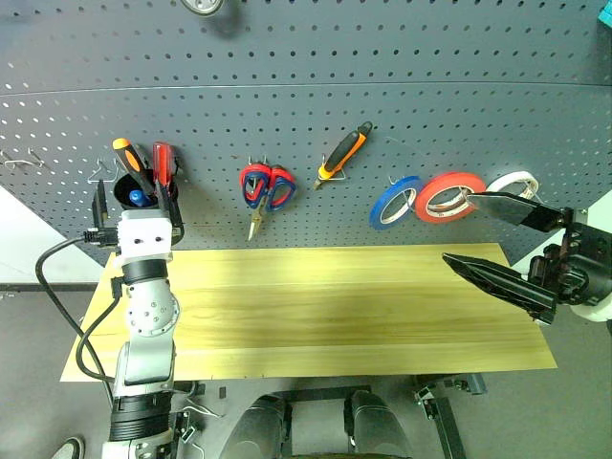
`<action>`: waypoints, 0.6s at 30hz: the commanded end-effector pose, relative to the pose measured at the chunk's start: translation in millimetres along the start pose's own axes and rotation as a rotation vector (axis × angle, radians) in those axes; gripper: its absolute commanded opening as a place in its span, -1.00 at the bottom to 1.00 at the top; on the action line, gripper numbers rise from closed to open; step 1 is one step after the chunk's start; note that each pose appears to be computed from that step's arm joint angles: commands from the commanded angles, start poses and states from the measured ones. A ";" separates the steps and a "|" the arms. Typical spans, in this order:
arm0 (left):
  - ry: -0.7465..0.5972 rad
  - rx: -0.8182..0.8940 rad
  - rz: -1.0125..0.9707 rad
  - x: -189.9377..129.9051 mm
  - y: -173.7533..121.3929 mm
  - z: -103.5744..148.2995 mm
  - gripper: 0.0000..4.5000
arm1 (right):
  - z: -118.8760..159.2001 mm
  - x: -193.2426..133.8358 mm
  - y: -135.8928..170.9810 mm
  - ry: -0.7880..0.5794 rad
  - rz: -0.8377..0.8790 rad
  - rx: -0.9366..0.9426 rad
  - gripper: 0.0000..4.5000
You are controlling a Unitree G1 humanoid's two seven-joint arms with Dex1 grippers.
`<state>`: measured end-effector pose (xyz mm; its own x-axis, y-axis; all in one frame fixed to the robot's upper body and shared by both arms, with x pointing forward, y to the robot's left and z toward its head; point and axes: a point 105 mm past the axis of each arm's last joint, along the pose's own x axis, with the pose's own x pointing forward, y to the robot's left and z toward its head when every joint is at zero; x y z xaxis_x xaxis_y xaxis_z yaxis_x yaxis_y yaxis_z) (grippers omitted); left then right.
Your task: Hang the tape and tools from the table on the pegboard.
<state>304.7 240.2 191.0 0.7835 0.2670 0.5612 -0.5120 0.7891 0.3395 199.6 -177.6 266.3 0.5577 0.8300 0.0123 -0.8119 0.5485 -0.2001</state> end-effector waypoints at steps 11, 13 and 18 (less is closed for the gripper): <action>-0.363 -0.161 -0.176 17.5 -47.4 93.0 0.88 | -10.4 16.0 -8.3 -0.080 -0.023 -0.072 1.00; -0.428 -0.219 -0.224 17.8 -58.5 113.4 0.88 | -16.0 21.1 -8.1 -0.107 -0.035 -0.074 1.00; -0.512 -0.294 -0.392 8.0 -82.2 132.0 0.88 | -34.7 31.3 -6.3 -0.123 -0.067 -0.066 1.00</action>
<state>312.6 111.4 262.1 0.6262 -0.2573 0.7360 -0.0984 0.9104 0.4019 227.2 -160.7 232.4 0.5774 0.8062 0.1291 -0.7752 0.5910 -0.2230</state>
